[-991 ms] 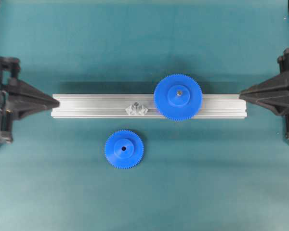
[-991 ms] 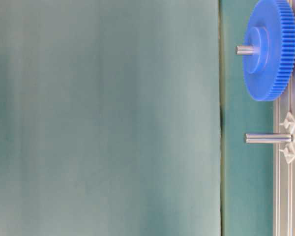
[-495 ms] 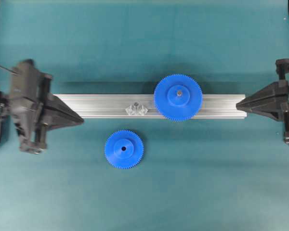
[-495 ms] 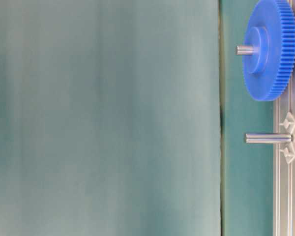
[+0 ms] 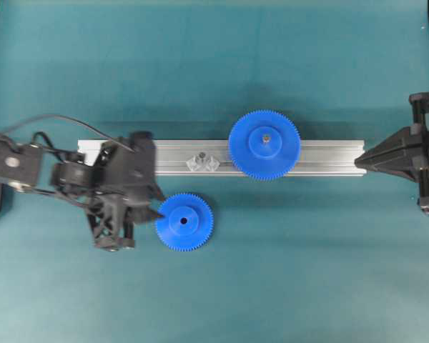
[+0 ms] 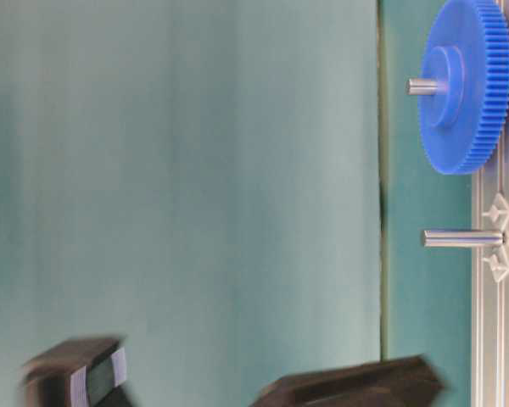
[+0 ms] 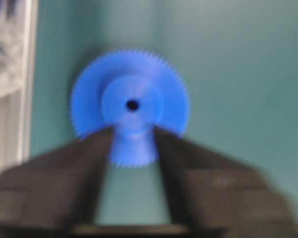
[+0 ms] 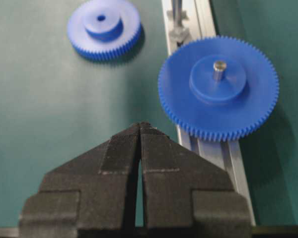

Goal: Find the location of the shaft and insert the small gear.
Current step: 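Grasp the small blue gear by its rim with the left gripper, then lift the gear and carry it over the empty left shaft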

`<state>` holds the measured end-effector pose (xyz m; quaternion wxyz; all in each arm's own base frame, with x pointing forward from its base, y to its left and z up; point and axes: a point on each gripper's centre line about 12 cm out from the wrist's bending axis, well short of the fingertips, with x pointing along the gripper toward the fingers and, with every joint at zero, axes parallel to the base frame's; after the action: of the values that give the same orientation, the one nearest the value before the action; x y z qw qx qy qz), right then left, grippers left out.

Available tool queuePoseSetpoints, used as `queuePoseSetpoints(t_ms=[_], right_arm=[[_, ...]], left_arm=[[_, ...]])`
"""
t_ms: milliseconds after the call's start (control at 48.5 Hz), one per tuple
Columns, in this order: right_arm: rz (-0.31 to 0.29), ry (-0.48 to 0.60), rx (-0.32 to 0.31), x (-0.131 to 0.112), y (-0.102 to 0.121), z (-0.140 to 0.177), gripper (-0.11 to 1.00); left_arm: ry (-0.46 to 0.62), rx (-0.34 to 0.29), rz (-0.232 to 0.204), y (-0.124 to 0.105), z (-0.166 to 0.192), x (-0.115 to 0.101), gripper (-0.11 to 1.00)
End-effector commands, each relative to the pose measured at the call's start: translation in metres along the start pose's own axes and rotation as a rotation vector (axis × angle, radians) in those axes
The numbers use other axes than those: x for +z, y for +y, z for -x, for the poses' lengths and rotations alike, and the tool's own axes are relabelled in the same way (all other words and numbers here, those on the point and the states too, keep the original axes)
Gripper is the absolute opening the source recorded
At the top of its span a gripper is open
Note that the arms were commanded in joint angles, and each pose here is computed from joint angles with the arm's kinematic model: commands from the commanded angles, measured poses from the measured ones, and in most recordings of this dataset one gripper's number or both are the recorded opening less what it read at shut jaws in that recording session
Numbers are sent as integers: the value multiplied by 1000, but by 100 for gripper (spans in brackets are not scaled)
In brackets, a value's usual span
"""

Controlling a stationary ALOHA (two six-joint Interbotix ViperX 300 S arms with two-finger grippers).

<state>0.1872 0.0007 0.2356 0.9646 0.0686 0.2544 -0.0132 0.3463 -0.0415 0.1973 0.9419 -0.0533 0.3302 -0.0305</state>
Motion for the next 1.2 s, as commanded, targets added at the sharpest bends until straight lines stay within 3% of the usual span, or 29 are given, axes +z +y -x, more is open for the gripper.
queuePoseSetpoints(t_ms=[0,124,165,495,970,1176], right_arm=[[-11,0,-2,4,0,0,2],[-11,7,-3,2,0,-1,2],[-12,10,-4,1,0,-1,2],[-14,13,-7,-3,-2,0,2],[-21,-3,-18,-8,-5,4,2],[-22,0,-20,-10,-5,4,2]], left_arm=[[7,-7,-10,-5,-9,10,57],[38,-6,-20,-7,-25,9,88],[49,-5,-22,-8,-31,8,93],[115,6,-22,-7,-64,0,92],[158,11,-28,-6,-78,-9,92],[210,15,-66,-6,-81,-15,92]])
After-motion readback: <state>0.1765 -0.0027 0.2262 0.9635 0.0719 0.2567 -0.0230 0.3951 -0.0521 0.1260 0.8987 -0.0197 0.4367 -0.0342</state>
